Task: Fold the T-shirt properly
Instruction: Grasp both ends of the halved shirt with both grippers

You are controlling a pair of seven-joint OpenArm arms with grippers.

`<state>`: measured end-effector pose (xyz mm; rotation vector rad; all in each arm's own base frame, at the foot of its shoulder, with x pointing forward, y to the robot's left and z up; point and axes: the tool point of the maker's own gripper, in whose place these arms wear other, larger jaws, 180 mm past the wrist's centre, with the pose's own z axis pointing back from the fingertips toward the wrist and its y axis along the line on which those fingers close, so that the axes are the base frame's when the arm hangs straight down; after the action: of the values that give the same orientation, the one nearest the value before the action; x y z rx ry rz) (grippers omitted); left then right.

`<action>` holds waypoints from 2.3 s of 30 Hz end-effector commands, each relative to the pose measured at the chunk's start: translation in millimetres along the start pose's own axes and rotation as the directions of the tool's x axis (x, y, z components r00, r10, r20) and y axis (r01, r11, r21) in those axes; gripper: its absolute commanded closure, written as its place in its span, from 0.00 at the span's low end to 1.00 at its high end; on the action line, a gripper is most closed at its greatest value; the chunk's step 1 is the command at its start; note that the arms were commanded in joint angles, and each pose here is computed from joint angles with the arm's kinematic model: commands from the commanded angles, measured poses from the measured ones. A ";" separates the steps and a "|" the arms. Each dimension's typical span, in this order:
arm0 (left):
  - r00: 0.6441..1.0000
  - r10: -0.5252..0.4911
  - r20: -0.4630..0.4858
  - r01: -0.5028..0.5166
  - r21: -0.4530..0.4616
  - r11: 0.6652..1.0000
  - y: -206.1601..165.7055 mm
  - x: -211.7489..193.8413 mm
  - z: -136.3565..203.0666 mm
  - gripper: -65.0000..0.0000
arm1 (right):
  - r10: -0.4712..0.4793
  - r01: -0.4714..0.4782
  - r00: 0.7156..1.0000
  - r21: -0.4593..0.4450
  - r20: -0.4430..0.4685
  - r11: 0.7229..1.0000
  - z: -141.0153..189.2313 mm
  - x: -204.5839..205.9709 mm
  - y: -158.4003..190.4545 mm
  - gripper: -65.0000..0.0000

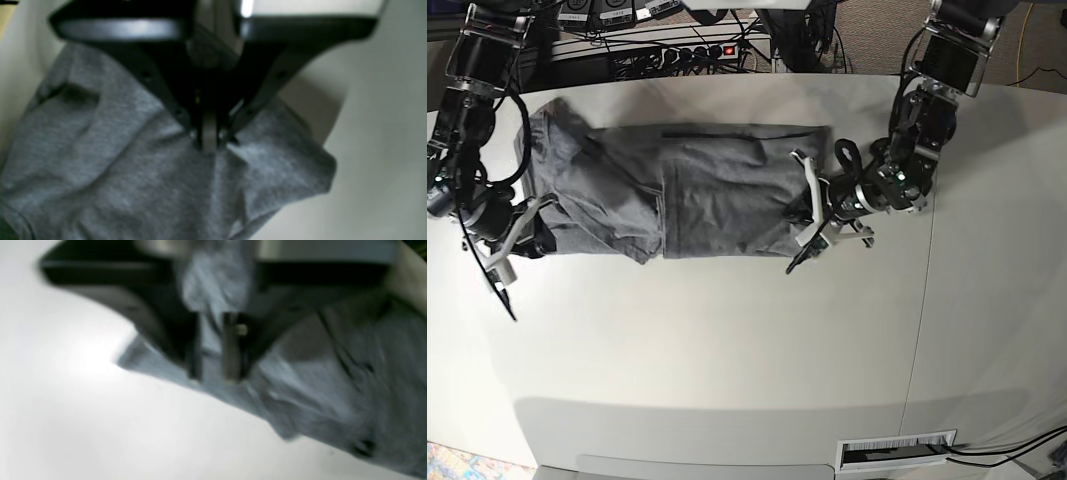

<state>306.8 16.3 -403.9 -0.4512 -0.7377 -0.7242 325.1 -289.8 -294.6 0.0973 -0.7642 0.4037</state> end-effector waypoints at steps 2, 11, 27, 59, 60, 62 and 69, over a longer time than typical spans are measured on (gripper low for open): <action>0.992 -0.029 -0.119 0.037 0.065 0.997 17.8 -25.1 5.6 1.00 | 0.017 -0.016 1.000 -0.044 0.019 0.999 16.0 5.6 -16.5 0.60; 0.991 -0.032 -0.127 0.041 0.070 0.997 21.9 -28.8 9.1 1.00 | -0.154 0.155 0.988 0.043 -0.026 0.987 7.3 -33.1 -16.3 0.59; 0.992 -0.031 -0.124 0.039 0.067 0.997 21.0 -28.0 8.5 1.00 | -0.443 0.441 0.896 0.145 -0.019 0.886 11.8 -63.8 -30.2 0.56; 0.997 -0.008 -0.082 0.011 0.041 0.999 9.0 -32.1 6.8 1.00 | -0.461 0.458 0.887 0.101 0.007 0.883 -11.6 -66.4 -19.1 0.24; 0.997 -0.008 -0.082 0.011 0.041 0.999 9.1 -32.1 6.8 1.00 | -0.458 0.457 0.889 0.092 -0.007 0.885 -13.4 -69.9 -17.9 0.24; 0.997 -0.008 -0.082 0.011 0.041 0.999 8.9 -32.2 6.8 1.00 | -0.456 0.457 0.889 0.085 -0.026 0.886 -15.3 -74.3 -15.8 0.24; 0.997 -0.008 -0.081 0.011 0.041 0.999 9.0 -31.9 6.8 1.00 | -0.454 0.455 0.890 0.082 -0.031 0.887 -14.8 -75.2 -16.4 0.24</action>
<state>303.1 22.6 -405.4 -0.4624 -0.7725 -0.6981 281.8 -316.0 -374.0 0.3702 -0.6345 -0.0260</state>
